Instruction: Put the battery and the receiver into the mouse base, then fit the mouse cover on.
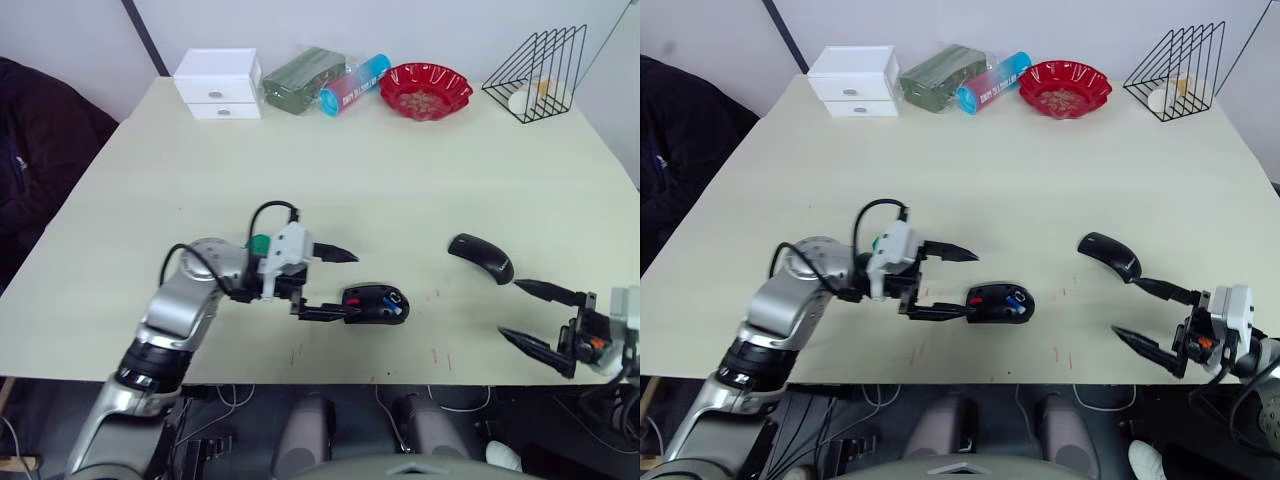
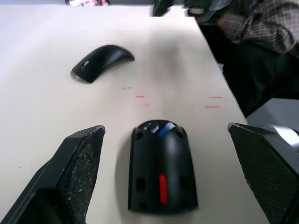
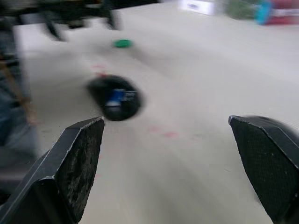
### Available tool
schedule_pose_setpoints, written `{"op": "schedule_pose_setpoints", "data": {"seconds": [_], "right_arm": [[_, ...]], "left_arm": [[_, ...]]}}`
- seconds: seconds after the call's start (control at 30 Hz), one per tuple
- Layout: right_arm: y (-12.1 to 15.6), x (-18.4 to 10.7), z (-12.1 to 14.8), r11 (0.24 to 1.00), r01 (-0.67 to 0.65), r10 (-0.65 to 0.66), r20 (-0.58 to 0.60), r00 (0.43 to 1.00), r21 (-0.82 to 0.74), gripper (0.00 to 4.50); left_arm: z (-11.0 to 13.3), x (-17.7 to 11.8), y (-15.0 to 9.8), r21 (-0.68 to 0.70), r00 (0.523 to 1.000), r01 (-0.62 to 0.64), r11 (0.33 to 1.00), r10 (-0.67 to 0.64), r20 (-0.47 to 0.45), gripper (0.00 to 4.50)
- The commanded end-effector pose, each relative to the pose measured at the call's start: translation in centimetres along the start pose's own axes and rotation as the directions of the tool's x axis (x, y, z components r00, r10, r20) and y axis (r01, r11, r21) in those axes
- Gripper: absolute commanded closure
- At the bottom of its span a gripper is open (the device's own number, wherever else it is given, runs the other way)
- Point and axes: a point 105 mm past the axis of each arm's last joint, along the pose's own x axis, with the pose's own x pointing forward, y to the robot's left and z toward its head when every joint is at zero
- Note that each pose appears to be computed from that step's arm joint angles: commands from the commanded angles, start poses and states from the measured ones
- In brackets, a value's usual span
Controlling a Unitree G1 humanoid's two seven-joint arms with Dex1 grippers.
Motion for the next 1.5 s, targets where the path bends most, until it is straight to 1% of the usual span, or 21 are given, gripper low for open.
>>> {"op": "schedule_pose_setpoints", "data": {"seconds": [0.03, 0.1, 0.23, 0.3, 0.47, 0.5, 0.57, 0.63, 0.7, 0.77, 0.9, 1.13, 1.5], "right_arm": [[-1.8, -0.2, 0.5, 0.997, 0.075, -0.076, -0.033, 0.997, -0.022, 0.04], [-2.2, 0.0, 0.5, 0.998, 0.064, -0.064, -0.05, 0.997, -0.009, 0.04], [-4.4, 0.6, 0.2, 0.991, 0.132, -0.131, -0.115, 0.985, -0.002, 0.04], [-4.7, 1.1, 0.1, 0.992, 0.128, -0.125, -0.133, 0.983, 0.012, 0.04], [-5.1, 1.6, -1.4, 0.993, 0.118, -0.111, -0.226, 0.968, 0.016, 0.04], [-5.3, 1.9, -1.4, 0.994, 0.109, -0.111, -0.23, 0.967, -0.023, 0.04], [-6.1, 2.5, -2.1, 0.994, 0.105, -0.113, -0.285, 0.952, -0.045, 0.04], [-6.4, 3.0, -2.3, 0.994, 0.099, -0.108, -0.315, 0.943, -0.045, 0.04], [-6.5, 3.2, -2.3, 0.995, 0.092, -0.1, -0.324, 0.941, -0.038, 0.04], [-7.0, 3.5, -2.3, 0.992, 0.107, -0.121, -0.331, 0.936, -0.06, 0.04], [-7.5, 4.0, -2.5, 0.992, 0.109, -0.126, -0.337, 0.933, -0.069, 0.04], [-7.3, 4.1, -2.4, 0.993, 0.106, -0.118, -0.336, 0.935, -0.054, 0.04], [-7.0, 4.2, -2.9, 0.993, 0.11, -0.115, -0.352, 0.929, -0.035, 0.04]], "left_arm": [[1.1, -2.0, -0.6, 0.034, 0.999, -0.005, 0.999, 0.004, 0.044, 0.0], [1.2, -2.8, -1.1, 0.029, 0.999, -0.004, 1.0, 0.002, 0.047, 0.0], [1.7, -3.7, -1.7, 0.019, 0.998, -0.009, 1.0, 0.008, 0.059, 0.0], [1.8, -4.2, -1.9, 0.017, 0.998, -0.021, 1.0, 0.02, 0.065, 0.0], [2.2, -4.7, -2.3, 0.017, 0.997, -0.035, 0.999, 0.033, 0.072, 0.0], [2.3, -4.7, -2.4, 0.022, 0.997, -0.036, 0.999, 0.034, 0.072, 0.0], [2.6, -5.0, -2.6, 0.026, 0.997, -0.04, 0.999, 0.037, 0.074, 0.0], [2.8, -5.2, -2.6, 0.03, 0.996, -0.042, 0.999, 0.04, 0.078, 0.0], [2.8, -5.3, -2.6, 0.032, 0.996, -0.041, 0.999, 0.038, 0.078, 0.0], [3.1, -5.2, -2.5, 0.035, 0.994, -0.043, 0.998, 0.04, 0.099, 0.0], [3.1, -5.4, -2.6, 0.028, 0.993, -0.006, 1.0, 0.002, 0.117, 0.0], [3.5, -5.5, -2.5, 0.036, 0.989, 0.019, 0.999, -0.024, 0.148, 0.0], [3.4, -5.5, -2.4, 0.044, 0.99, 0.033, 0.998, -0.039, 0.138, 0.0]]}}
